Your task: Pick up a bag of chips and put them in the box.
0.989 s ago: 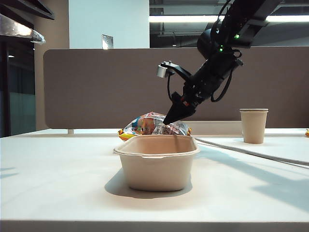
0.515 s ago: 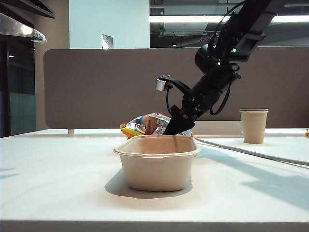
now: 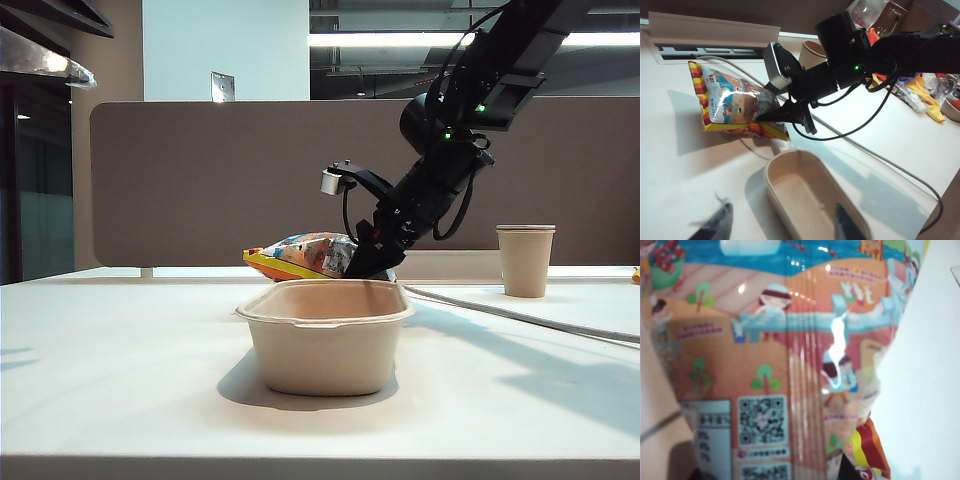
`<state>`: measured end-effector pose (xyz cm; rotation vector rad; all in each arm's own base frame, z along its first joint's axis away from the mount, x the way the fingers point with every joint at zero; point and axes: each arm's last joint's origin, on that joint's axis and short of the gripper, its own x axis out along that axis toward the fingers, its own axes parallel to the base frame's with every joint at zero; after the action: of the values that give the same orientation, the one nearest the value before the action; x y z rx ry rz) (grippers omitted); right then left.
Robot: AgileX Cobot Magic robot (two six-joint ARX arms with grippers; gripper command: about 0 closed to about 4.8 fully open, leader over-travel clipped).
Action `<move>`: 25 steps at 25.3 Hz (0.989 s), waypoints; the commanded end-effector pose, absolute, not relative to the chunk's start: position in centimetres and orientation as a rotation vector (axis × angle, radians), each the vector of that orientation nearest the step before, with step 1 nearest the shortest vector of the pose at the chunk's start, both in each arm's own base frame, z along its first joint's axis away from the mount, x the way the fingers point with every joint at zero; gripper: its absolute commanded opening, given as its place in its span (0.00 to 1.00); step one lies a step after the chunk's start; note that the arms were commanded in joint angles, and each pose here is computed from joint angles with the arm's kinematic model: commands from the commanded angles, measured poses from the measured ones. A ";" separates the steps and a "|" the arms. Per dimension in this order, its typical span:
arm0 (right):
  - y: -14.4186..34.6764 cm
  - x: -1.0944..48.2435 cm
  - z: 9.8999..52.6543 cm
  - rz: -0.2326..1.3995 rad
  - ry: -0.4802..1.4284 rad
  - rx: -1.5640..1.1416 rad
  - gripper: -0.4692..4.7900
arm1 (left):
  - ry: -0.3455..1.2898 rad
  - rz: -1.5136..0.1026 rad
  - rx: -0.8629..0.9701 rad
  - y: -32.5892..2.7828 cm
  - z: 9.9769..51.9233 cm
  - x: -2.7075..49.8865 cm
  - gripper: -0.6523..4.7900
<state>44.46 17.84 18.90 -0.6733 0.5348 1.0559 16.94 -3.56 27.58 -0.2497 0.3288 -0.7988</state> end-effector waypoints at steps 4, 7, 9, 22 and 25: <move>18.2 44.1 19.0 1.054 0.553 -0.683 0.54 | 0.308 -0.806 -0.238 -3.6 27.9 17.0 0.60; 18.3 43.7 20.5 1.046 0.523 -0.678 0.54 | 0.307 -0.805 -0.236 -3.6 27.9 17.0 0.60; 18.3 43.4 21.7 1.038 0.499 -0.677 0.54 | 0.305 -0.802 -0.233 -3.6 27.9 17.0 0.60; 18.5 34.7 32.7 1.034 0.635 -0.472 0.55 | 0.253 -0.782 -0.221 -3.5 28.4 17.1 0.60; 19.3 33.0 33.8 1.045 0.642 -0.461 0.57 | 0.243 -0.783 -0.221 -3.5 28.5 17.1 0.60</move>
<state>33.74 19.06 33.08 -0.4761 0.6440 1.0476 17.12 -3.51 28.08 -0.2269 0.2691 -0.7788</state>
